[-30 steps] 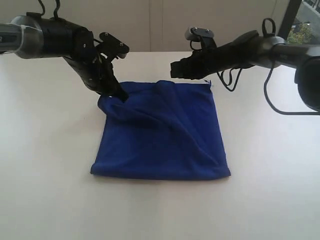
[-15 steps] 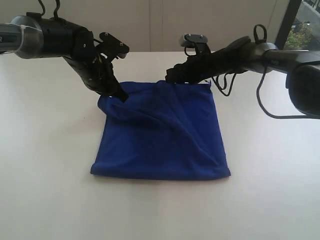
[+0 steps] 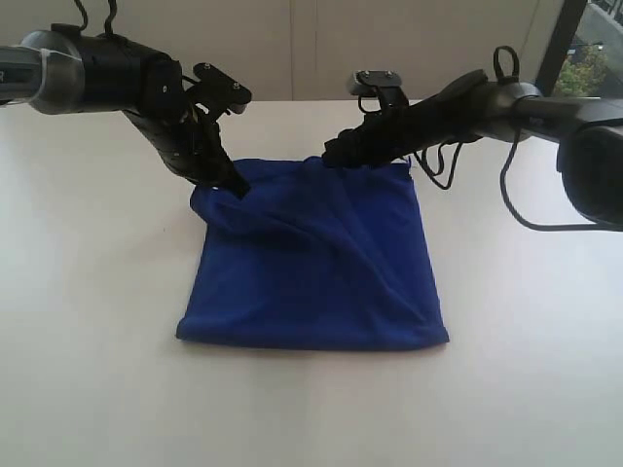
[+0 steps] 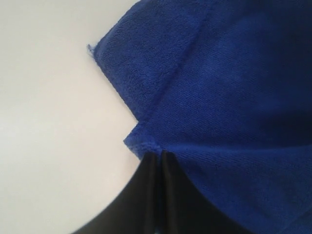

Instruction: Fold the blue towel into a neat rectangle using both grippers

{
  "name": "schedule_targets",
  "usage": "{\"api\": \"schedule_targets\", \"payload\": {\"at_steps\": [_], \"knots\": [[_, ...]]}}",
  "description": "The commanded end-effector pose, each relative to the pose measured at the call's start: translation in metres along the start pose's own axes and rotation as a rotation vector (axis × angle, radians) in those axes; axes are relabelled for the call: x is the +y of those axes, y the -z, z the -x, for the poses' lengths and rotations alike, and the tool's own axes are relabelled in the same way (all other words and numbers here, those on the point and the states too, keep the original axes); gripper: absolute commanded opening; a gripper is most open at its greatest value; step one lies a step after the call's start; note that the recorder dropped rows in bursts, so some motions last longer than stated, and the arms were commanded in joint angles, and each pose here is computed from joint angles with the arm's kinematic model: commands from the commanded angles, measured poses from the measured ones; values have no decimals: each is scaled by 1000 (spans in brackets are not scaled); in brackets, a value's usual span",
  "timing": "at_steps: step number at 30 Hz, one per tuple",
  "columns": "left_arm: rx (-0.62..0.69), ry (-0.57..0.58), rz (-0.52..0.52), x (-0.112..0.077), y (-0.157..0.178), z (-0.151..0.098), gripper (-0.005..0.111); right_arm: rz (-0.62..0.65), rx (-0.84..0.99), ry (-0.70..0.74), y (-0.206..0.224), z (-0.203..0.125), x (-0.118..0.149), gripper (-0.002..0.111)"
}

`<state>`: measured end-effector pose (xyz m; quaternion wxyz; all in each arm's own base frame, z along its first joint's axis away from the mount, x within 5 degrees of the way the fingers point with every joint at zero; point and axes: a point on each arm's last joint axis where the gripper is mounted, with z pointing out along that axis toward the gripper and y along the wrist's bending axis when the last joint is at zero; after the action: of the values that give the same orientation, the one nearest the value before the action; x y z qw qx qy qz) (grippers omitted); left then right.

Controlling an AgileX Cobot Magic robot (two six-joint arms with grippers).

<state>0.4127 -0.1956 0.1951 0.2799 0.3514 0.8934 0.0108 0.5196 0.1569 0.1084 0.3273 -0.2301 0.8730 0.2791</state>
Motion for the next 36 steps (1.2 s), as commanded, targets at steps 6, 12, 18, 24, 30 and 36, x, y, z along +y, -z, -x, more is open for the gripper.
{"api": "schedule_targets", "payload": {"at_steps": [6, 12, 18, 24, 30, 36], "knots": [[1, 9, -3, 1, 2, -1, 0, 9, 20, -7, -3, -5, -3, 41], [1, 9, -3, 1, 2, -1, 0, 17, 33, -10, -6, -9, -4, 31], [1, 9, -3, 1, 2, -1, 0, -10, 13, -10, -4, -7, -6, 13], [1, 9, -3, 1, 2, -1, 0, -24, 1, -8, -3, -4, -7, 10], [3, 9, -3, 1, 2, -1, 0, -31, -4, -8, -3, -4, -8, 12], [3, 9, -3, 1, 2, -1, 0, -31, -5, -9, -3, -4, -8, 24]]}}
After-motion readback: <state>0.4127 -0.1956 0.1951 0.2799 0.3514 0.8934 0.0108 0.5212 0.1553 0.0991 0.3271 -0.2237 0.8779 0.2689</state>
